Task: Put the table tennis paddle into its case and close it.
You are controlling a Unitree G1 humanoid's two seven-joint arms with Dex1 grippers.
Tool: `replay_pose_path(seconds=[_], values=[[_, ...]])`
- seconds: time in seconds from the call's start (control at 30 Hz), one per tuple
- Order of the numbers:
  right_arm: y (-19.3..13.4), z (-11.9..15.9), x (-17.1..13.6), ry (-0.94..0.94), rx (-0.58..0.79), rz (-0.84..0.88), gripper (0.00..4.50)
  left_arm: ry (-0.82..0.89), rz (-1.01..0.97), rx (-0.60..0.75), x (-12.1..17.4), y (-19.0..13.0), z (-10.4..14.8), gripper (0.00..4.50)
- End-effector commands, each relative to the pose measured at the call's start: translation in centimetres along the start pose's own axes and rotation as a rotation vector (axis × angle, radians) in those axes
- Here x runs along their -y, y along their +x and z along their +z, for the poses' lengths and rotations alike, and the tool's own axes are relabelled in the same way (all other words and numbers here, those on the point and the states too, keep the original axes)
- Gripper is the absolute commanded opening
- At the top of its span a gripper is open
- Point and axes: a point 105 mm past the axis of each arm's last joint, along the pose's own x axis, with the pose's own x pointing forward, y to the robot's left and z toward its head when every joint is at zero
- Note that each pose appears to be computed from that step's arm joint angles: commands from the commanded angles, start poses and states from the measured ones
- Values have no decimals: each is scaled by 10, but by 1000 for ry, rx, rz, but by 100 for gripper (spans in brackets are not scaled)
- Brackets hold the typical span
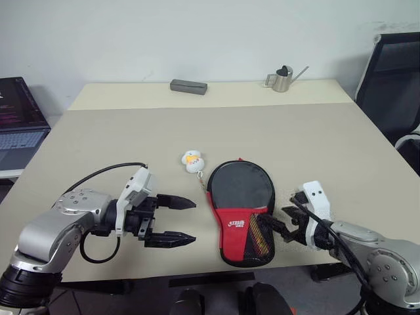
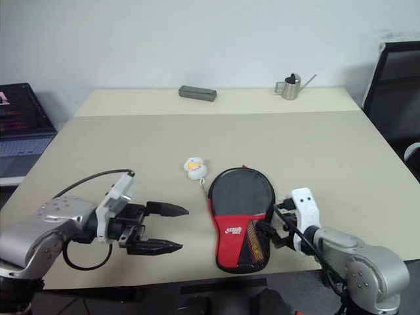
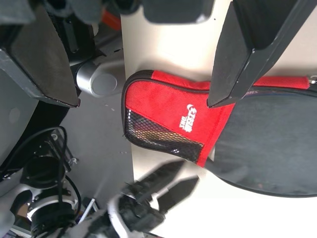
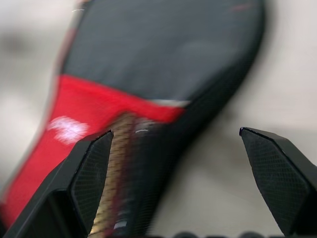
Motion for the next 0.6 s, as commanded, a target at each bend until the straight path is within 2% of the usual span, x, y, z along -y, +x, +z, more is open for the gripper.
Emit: replay_pose_path(seconds=[0.03,0.23,0.37,0.6], values=[[-7,30,-3,-54,118,33,448,36,52,3,-5,-9,6,450],[-10,57,-2,-180,227,68,448,42,137,24,-18,-16,8,450],[-11,62,-20,-290,258,270,448,30,232,65,-32,-22,11,450],[3,74,-22,-466,293,366,448,42,455,92,-61,-35,5,450]])
